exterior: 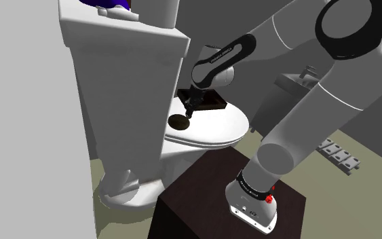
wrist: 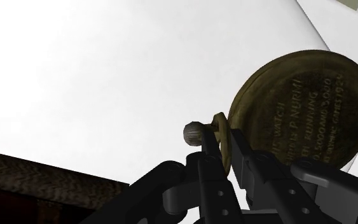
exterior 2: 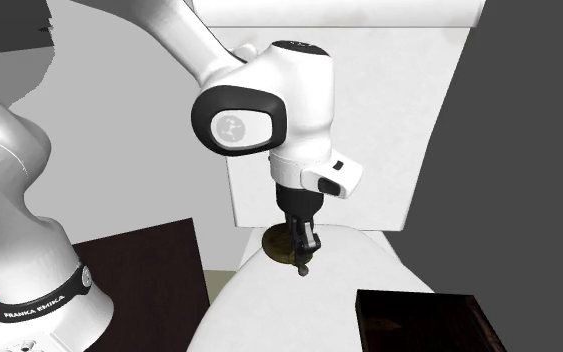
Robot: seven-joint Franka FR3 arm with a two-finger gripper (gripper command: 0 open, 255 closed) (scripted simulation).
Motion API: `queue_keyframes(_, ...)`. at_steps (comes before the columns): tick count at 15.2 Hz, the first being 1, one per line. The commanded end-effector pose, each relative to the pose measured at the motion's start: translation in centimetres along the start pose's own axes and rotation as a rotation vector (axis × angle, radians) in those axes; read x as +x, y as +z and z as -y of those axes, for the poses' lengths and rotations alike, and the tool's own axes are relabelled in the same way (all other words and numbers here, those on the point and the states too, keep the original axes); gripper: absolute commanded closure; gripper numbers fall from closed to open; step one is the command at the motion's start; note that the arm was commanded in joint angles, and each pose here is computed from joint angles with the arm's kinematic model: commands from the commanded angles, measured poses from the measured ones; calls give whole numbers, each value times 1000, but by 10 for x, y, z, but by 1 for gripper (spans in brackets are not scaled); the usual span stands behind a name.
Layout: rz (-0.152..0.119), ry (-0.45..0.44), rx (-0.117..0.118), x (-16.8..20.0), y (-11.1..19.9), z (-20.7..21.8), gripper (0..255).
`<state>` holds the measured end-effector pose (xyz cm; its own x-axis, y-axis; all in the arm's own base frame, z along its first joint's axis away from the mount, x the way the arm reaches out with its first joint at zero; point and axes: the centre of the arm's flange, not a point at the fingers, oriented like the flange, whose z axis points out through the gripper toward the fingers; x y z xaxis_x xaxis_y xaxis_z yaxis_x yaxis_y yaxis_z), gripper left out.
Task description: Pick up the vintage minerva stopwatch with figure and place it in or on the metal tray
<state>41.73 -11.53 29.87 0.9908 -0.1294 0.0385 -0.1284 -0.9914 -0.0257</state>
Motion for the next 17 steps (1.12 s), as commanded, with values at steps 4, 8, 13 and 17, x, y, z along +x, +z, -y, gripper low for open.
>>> queue_keyframes(4,0,0,0,2,-26,-1,255)
queue_keyframes(8,0,0,0,3,-47,0,255)
queue_keyframes(13,0,0,0,4,-74,0,255)
queue_keyframes(17,0,0,0,4,-95,1,255)
